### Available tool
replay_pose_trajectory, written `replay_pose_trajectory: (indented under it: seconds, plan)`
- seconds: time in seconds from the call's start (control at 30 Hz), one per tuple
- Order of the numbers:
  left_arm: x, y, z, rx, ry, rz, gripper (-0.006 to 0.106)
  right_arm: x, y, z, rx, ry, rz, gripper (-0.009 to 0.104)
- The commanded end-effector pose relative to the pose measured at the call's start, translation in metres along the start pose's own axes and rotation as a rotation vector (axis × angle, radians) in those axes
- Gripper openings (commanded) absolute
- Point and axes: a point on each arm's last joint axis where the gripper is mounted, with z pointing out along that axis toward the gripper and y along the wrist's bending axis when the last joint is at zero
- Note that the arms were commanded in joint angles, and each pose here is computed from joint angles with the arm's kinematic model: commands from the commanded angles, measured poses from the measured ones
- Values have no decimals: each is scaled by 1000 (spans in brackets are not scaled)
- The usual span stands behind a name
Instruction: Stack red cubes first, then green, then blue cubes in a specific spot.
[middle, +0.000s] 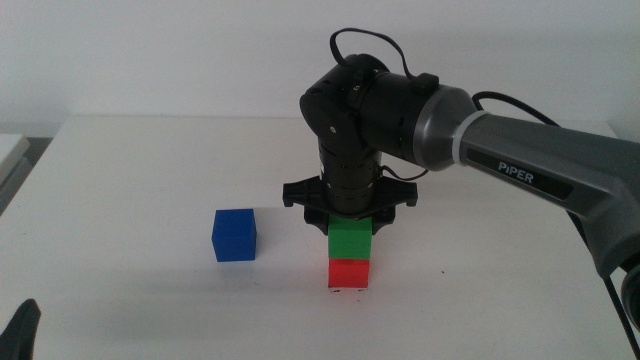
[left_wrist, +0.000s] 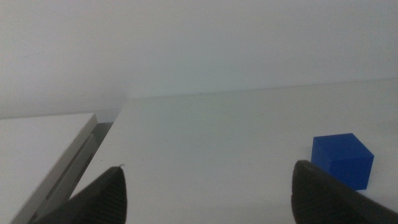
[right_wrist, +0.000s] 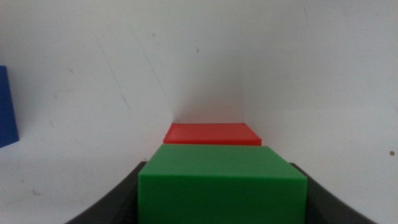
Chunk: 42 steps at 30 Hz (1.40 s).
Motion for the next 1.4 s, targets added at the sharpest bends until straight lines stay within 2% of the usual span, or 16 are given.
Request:
replay_pose_trajectory:
  seconds: [0.0,0.33,0.37,0.4,0.57,0.67,0.8,1.0,1.23,1.37]
  plan:
    - [-2,0,0,7,-17,-2,87,-4,-3,1,15,-6,12,10]
    - [-2,0,0,7,-17,-2,87,-2,-1,13,30,14,8,10]
    - [-2,0,0,7,-17,-2,87,-2,-1,13,29,15,11,19]
    - [-2,0,0,7,-17,-2,87,-2,-1,13,28,17,10,54]
    - [-2,0,0,7,-17,-2,87,-2,-1,13,28,17,-8,75]
    - [-2,0,0,7,-17,-2,87,-4,-3,2,16,-4,-31,77]
    - [-2,0,0,7,-17,-2,87,-7,-14,-37,-18,-82,-94,77]
    - [-2,0,0,7,-17,-2,87,5,-71,-104,-24,-197,-171,77]
    - [-2,0,0,7,-17,-2,87,48,-149,-170,-250,-482,-308,85]
    - [-2,0,0,7,-17,-2,87,93,-199,-192,-326,-672,-455,88]
